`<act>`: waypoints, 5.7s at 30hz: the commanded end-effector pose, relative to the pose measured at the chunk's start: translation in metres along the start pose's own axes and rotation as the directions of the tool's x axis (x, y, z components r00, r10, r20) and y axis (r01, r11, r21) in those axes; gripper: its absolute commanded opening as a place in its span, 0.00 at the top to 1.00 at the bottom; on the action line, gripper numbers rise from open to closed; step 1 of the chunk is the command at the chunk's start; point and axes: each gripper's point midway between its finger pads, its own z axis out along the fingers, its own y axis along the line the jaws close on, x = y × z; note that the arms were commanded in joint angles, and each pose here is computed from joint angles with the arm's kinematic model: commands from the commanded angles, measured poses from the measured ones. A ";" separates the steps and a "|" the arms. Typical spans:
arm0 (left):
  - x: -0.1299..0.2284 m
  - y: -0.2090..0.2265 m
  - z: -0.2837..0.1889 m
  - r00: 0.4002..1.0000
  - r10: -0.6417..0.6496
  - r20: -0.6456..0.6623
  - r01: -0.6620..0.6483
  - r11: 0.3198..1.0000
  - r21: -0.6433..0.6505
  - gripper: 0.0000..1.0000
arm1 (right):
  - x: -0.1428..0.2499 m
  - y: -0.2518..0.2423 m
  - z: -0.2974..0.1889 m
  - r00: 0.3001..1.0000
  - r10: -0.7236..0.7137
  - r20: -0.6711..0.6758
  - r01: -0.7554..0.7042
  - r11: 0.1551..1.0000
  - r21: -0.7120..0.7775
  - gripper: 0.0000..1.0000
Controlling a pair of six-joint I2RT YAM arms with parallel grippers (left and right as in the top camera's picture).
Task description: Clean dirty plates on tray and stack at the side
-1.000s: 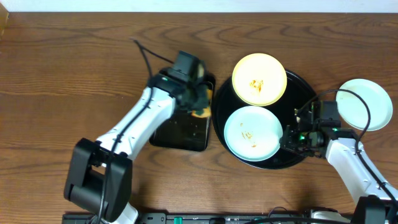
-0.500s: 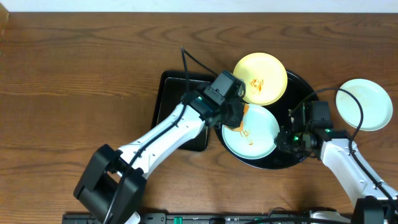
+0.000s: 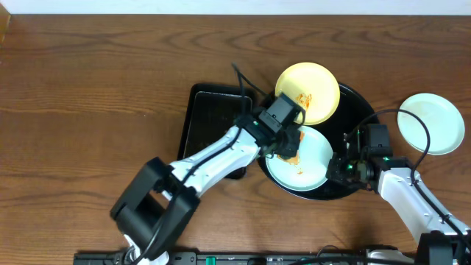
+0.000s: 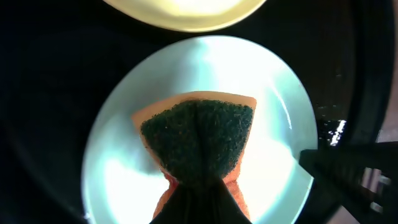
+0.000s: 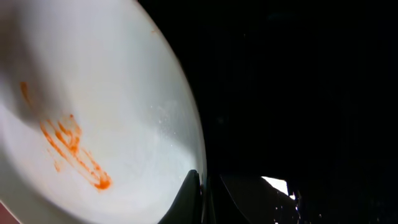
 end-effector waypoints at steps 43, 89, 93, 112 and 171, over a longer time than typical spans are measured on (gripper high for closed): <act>-0.045 0.062 -0.086 0.969 0.083 0.234 0.008 0.931 -0.364 0.92 | 0.007 0.000 0.002 1.000 0.000 -0.020 0.000 1.000 0.004 0.99; -0.036 0.173 -0.126 0.965 -0.152 0.216 0.241 0.838 -0.489 0.93 | -0.100 0.023 -0.139 0.758 -0.491 0.430 0.340 0.859 0.383 0.99; -0.036 0.174 -0.126 0.964 -0.154 0.216 0.243 0.837 -0.490 0.92 | -0.089 0.031 -0.125 0.792 -0.466 0.394 0.372 0.881 0.293 0.89; -0.035 0.174 -0.126 0.965 -0.155 0.213 0.243 0.836 -0.491 0.92 | -0.118 -0.003 -0.102 0.861 -0.320 0.396 0.261 0.945 0.196 0.05; -0.034 0.174 -0.126 0.965 -0.155 0.210 0.242 0.836 -0.492 0.92 | -0.127 0.039 -0.152 0.575 -0.713 0.403 0.472 0.690 0.549 0.99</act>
